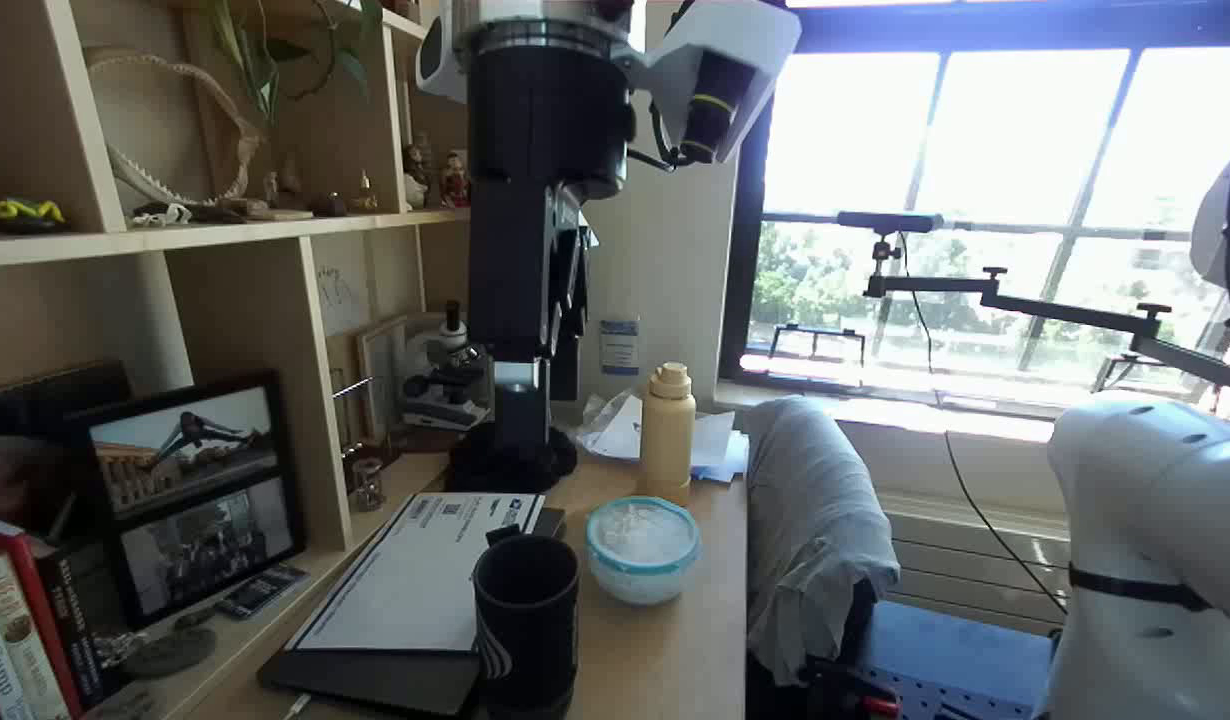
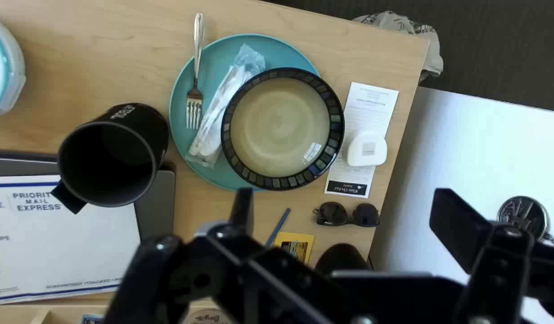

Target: Take the fork from the blue plate and place it in the brown bowl

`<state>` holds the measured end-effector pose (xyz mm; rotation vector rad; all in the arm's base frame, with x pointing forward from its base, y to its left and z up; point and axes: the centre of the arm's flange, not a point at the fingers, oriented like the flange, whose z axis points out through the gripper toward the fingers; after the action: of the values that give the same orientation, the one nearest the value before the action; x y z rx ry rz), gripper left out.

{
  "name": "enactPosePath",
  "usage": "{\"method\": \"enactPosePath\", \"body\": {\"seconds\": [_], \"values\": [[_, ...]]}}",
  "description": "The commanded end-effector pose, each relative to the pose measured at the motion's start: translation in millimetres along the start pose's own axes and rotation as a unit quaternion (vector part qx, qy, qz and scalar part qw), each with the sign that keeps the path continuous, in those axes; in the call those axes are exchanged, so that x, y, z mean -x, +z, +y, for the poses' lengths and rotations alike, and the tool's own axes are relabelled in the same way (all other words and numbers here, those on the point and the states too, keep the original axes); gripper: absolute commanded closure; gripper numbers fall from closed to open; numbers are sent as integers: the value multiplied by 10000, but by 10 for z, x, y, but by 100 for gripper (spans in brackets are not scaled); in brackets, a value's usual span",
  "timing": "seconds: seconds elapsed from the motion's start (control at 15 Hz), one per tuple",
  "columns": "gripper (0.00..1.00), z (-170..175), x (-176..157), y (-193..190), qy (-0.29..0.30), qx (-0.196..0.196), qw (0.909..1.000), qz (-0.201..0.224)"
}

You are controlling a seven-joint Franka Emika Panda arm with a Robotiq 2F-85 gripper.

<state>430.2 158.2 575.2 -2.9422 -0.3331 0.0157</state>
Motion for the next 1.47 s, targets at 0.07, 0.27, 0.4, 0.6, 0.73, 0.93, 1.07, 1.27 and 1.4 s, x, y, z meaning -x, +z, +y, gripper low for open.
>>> {"method": "enactPosePath", "body": {"seconds": [0.07, 0.27, 0.4, 0.6, 0.73, 0.93, 1.07, 1.27, 1.4], "values": [[0, 0, 0, 0, 0, 0, 10000, 0], [0, 93, 92, -9, 45, 90, 9999, 6], [0, 260, 226, 44, 190, 207, 9994, -205], [0, 613, 563, 285, 468, 154, 9971, -584], [0, 849, 745, 545, 550, -3, 9954, -779], [0, 1145, 961, 1016, 363, -92, 9955, -865], [0, 1321, 1059, 1321, 215, -212, 9974, -662], [0, 1668, 1114, 1753, 119, -408, 9980, -473], [0, 1589, 1059, 1646, 177, -314, 9974, -620]]}}
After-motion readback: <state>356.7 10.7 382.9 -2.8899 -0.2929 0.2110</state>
